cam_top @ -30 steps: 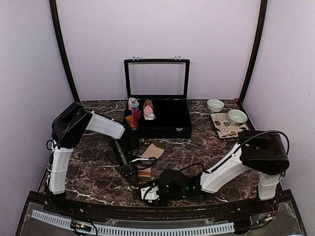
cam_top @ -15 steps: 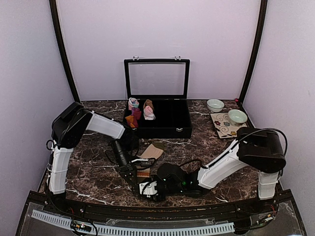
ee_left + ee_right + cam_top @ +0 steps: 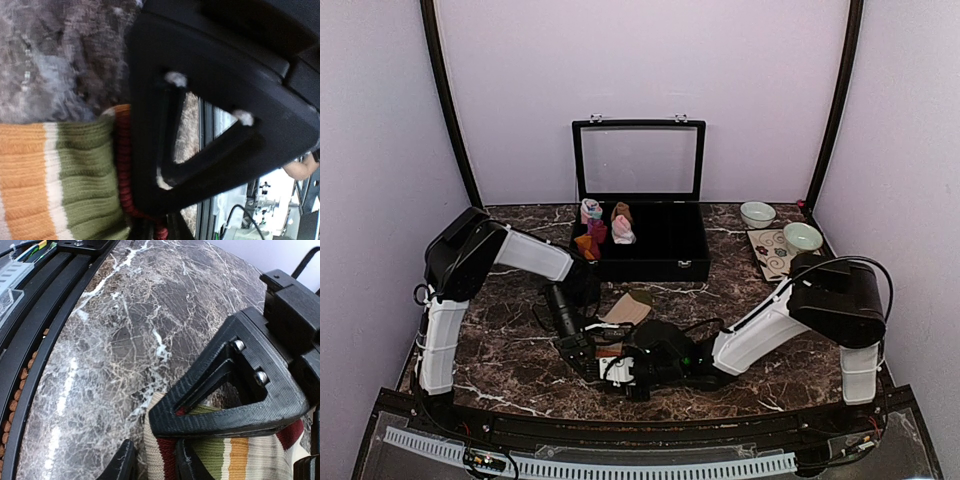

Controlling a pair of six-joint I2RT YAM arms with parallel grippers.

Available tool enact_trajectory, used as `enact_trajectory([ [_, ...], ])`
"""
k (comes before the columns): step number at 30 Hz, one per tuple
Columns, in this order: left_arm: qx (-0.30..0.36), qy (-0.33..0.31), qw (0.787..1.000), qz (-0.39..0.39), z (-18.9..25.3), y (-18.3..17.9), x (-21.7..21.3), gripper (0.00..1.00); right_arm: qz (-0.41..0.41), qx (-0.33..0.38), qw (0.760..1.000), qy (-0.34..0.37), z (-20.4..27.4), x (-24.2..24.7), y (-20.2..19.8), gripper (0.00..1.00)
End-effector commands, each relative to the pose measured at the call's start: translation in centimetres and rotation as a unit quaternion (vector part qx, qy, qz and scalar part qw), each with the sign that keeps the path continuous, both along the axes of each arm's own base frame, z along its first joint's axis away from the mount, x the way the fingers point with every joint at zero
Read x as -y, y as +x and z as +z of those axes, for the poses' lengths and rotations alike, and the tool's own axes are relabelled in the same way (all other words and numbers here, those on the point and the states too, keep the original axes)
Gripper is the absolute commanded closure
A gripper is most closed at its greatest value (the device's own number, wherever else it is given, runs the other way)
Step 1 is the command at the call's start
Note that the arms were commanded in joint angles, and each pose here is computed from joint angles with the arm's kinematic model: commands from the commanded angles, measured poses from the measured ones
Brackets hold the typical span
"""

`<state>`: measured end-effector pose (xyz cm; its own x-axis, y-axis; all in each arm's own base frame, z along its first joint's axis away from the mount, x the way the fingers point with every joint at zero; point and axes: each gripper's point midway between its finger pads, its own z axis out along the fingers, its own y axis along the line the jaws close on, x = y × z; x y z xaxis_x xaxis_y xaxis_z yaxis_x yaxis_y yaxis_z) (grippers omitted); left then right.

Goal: Roll the socks
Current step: Roll the sock at the center of the board.

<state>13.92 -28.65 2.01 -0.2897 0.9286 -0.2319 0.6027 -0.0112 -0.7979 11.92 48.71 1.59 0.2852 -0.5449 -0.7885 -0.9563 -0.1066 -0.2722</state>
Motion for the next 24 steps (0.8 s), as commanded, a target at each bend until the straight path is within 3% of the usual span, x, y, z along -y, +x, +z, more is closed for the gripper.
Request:
enact_trajectory([
  [1,0.045,0.022,0.998,-0.024,-1.4,0.8,-1.2,0.82,-0.020,-0.075,0.984,-0.159,-9.0,5.8,-1.4,0.78],
  [5,0.080,0.006,0.997,0.004,0.8,2.3,-0.9,0.58,-0.020,-0.099,0.978,-0.180,-9.9,7.1,-2.2,0.87],
  [6,0.089,0.005,0.996,0.011,1.3,2.6,-1.0,0.56,-0.020,-0.105,0.977,-0.183,-10.1,7.4,-2.4,0.89],
  [14,0.221,0.013,0.972,0.084,4.4,7.6,-3.8,0.54,-0.039,-0.146,0.972,-0.183,-9.8,8.5,-3.3,1.00],
  [20,0.278,-0.030,0.959,0.051,5.7,4.6,-4.8,0.56,-0.076,-0.235,0.954,-0.171,-10.5,8.5,-3.7,1.00],
  [24,0.315,-0.055,0.947,-0.025,4.9,0.9,-4.4,0.58,-0.095,-0.308,0.931,-0.172,-11.0,8.8,-4.6,1.00],
])
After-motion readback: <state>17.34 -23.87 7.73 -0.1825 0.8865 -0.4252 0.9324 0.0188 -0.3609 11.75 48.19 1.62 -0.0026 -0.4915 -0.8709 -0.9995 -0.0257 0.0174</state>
